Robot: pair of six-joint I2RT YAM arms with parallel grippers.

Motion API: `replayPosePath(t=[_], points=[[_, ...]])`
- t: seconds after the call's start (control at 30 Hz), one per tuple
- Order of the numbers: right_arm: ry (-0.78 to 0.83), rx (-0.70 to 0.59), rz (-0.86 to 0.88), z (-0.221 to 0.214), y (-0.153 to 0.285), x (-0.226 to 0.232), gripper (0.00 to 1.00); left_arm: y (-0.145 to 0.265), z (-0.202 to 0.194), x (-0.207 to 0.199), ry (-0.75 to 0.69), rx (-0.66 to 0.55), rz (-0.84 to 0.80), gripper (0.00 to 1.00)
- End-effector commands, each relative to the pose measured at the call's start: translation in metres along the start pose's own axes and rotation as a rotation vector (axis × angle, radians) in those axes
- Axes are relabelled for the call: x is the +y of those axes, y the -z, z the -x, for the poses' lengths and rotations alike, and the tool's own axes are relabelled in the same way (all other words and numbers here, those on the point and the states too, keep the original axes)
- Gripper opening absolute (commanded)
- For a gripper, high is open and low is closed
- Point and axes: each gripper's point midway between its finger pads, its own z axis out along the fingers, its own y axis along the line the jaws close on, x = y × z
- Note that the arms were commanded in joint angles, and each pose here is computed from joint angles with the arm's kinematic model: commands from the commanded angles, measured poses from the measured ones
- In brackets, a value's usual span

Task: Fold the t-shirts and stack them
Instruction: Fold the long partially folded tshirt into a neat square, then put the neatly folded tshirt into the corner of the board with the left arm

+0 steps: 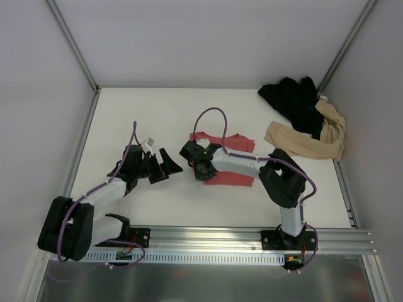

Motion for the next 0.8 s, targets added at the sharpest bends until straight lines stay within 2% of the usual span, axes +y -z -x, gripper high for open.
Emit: replayPosePath(t=[0.0,0.2,0.33,0.77], points=[[-0.034,-0.05,0.042,0.01,0.021,0.007,0.01,-0.01,0.024,-0.036,0.0,-0.102,-0.212,0.99],[-0.034,-0.059,0.056,0.014,0.028,0.011,0.0,-0.036,0.024,-0.023,0.073,-0.099,-0.24,0.99],[-0.032,-0.064,0.063,0.016,0.033,0.013,0.0,-0.046,0.037,-0.03,0.066,-0.132,-0.289,0.99],[-0.037,-0.105,0.093,0.023,0.055,0.016,0.01,-0.096,0.042,-0.043,0.045,-0.062,-0.278,0.99]])
